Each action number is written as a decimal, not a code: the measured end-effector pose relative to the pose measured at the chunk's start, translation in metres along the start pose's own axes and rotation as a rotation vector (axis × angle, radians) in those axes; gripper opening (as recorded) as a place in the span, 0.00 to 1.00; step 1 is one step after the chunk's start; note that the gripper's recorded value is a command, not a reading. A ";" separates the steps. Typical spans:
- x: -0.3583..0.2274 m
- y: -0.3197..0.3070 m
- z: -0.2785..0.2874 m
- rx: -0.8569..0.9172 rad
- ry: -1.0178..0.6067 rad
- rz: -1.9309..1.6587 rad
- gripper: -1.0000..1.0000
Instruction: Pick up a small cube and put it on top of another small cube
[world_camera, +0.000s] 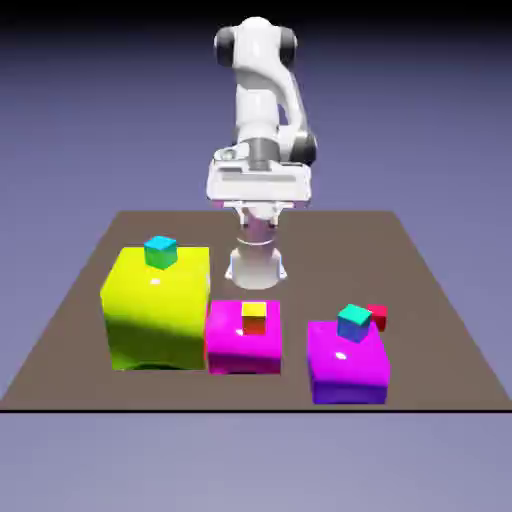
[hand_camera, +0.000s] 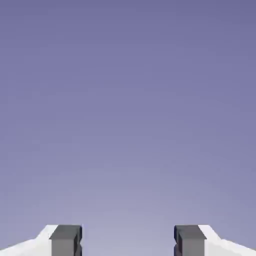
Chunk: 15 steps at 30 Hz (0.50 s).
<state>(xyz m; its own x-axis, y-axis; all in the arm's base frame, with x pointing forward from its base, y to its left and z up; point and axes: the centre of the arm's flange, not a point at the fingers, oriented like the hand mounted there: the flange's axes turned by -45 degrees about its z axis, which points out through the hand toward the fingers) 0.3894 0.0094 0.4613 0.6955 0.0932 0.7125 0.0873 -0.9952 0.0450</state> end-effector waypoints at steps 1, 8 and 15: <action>0.002 -0.004 -0.001 0.019 0.000 -0.034 0.50; 0.014 -0.028 -0.009 0.152 -0.001 -0.268 0.50; 0.020 -0.051 -0.009 0.291 0.002 -0.501 0.50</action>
<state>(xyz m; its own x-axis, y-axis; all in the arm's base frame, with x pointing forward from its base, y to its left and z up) 0.3922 0.0616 0.4794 0.5175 0.5504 0.6552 0.5980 -0.7803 0.1831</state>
